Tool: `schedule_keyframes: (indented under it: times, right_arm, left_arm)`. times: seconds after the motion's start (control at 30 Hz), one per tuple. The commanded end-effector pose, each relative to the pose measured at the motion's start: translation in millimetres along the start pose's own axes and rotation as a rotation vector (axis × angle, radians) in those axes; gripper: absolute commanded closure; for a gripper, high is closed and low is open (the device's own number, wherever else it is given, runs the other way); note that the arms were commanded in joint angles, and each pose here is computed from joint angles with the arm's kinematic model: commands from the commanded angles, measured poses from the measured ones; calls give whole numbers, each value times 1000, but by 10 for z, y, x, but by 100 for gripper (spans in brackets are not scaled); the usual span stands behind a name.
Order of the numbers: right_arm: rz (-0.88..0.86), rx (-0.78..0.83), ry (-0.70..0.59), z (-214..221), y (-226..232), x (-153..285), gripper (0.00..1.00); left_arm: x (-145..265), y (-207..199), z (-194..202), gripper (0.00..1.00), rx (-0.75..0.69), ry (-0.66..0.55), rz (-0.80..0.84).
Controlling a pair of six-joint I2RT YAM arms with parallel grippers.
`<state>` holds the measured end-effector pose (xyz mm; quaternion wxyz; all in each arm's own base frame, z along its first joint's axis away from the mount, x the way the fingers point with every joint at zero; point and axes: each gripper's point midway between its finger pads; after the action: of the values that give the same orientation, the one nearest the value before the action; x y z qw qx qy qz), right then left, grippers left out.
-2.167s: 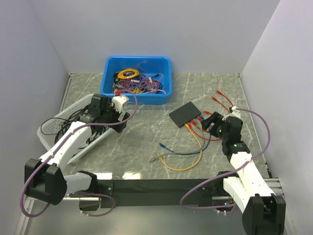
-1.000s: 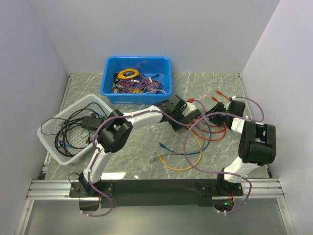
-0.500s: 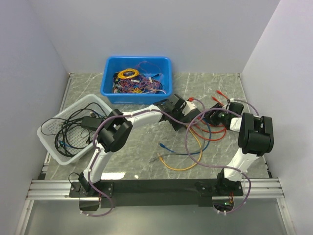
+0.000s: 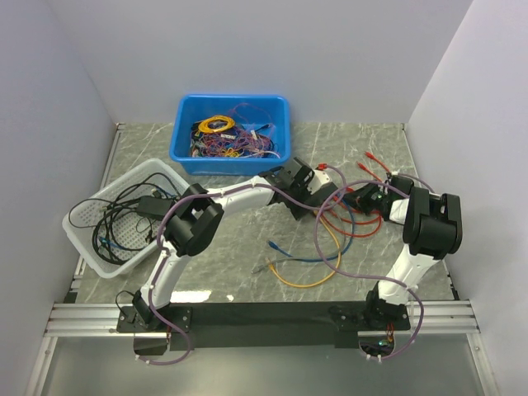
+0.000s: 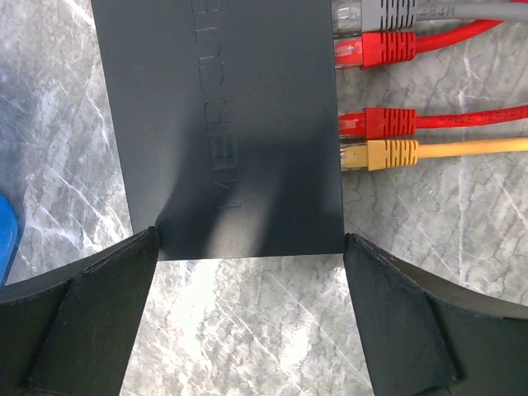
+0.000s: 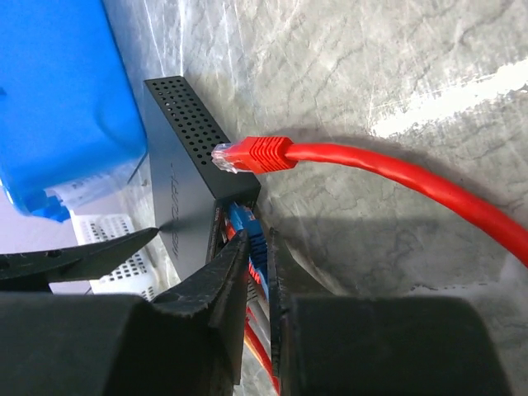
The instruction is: Pull the plug from the switch port
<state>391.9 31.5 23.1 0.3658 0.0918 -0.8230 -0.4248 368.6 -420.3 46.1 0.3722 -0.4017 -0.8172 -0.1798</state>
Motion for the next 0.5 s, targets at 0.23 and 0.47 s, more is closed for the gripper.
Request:
schedule_keyframes:
  times: [0.23,0.47]
  right_arm:
    - [-63,14,13,47,137,66,96]
    - [-59,32,1,49,208,159,100]
  left_arm:
    - [73,-236,-89,2,-1,30,148]
    - [332,-690,-196,9,-157,15,328]
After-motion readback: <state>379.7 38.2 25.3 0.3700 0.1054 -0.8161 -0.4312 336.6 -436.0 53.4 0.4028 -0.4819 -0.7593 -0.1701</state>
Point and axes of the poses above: each gripper's point midway between its finger pads, its own x axis back along the fingers, its own y axis along the line the jaws close on, z = x × y, and after that the axes turned 12 degrees about x, right-handed
